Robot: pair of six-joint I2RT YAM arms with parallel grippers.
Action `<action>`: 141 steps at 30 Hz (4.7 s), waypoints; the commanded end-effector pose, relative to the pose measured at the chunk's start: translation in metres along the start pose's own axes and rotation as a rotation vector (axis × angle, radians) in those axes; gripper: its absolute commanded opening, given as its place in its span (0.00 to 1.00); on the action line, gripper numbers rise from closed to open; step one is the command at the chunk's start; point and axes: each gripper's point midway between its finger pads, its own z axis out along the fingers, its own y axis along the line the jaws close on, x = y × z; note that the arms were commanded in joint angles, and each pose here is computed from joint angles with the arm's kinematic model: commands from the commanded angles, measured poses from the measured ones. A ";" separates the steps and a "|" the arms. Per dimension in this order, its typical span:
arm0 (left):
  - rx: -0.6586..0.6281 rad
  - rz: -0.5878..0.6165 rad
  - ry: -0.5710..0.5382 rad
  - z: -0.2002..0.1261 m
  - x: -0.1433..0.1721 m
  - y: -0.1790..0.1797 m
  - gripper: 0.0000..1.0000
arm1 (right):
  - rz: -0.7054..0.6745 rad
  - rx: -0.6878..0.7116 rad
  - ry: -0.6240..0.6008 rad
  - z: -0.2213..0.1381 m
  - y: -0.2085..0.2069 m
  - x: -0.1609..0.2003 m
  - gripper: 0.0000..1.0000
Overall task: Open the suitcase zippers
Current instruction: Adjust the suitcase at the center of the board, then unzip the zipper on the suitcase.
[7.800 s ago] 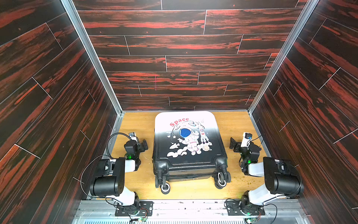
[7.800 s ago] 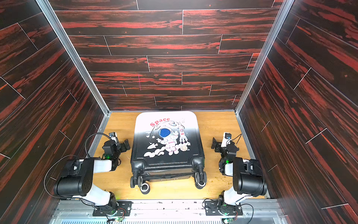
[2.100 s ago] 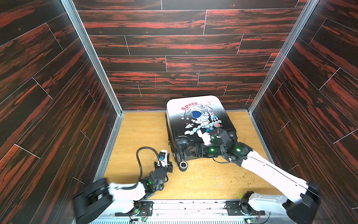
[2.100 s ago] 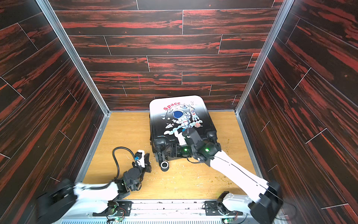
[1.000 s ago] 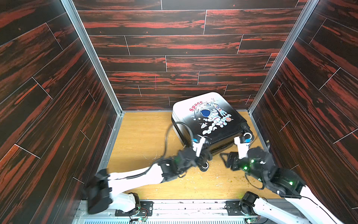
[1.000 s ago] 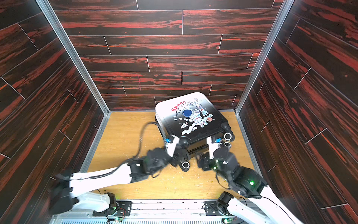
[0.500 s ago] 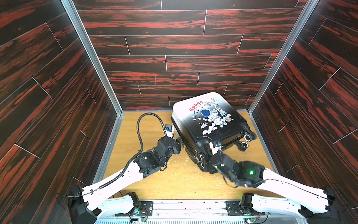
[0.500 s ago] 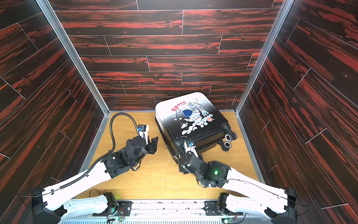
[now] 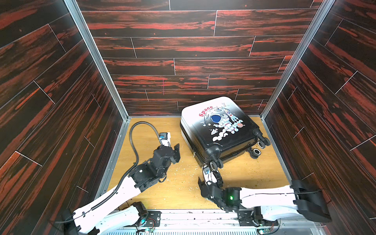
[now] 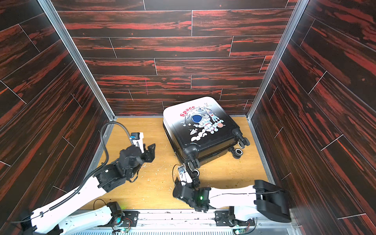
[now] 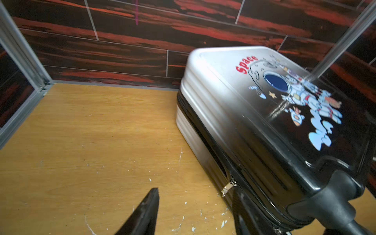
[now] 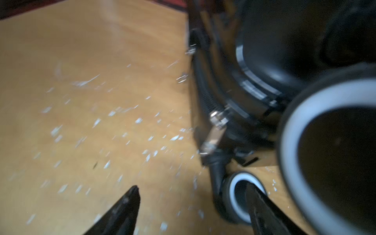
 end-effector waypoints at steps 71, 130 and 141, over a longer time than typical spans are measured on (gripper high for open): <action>0.243 -0.039 0.088 0.013 0.042 -0.035 0.66 | -0.126 -0.100 -0.377 -0.043 -0.012 -0.084 0.52; 0.329 0.342 -0.316 0.085 0.162 -0.136 0.81 | 0.869 -0.659 0.508 -0.011 -0.027 -0.151 0.20; 0.050 0.404 -0.334 0.110 0.163 -0.105 0.49 | 0.911 -0.684 0.523 -0.012 -0.002 -0.153 0.20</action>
